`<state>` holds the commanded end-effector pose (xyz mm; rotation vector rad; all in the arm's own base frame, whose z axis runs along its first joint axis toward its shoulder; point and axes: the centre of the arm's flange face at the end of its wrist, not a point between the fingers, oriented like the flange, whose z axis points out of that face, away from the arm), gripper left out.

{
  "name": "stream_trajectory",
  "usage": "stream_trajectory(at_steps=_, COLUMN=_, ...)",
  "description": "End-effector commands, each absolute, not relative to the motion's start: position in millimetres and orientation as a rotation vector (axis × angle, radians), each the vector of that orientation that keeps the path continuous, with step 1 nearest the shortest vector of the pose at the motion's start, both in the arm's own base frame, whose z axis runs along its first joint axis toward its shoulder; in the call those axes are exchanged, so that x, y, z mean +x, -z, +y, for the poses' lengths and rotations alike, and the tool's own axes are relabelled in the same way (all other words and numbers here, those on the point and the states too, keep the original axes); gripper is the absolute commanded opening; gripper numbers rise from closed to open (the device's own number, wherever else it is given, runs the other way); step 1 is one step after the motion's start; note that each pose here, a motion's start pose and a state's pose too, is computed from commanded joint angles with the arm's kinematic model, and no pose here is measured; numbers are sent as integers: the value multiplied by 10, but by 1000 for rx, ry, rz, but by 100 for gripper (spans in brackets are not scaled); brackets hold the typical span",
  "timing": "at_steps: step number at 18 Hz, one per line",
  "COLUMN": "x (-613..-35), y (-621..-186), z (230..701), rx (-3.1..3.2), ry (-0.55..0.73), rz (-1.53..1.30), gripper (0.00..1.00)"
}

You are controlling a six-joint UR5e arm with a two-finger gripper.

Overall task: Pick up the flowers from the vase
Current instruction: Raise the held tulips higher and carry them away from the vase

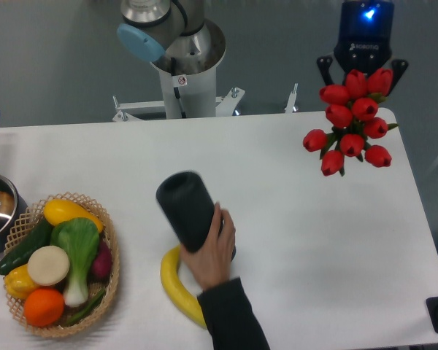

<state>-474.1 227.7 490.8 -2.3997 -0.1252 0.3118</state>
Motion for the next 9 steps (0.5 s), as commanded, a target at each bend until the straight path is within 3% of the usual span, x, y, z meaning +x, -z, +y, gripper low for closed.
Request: stream_trajectory(at_steps=9, x=-4714, y=-4780, z=2260, rx=-2523, ry=-317, rz=-63, gripper=35)
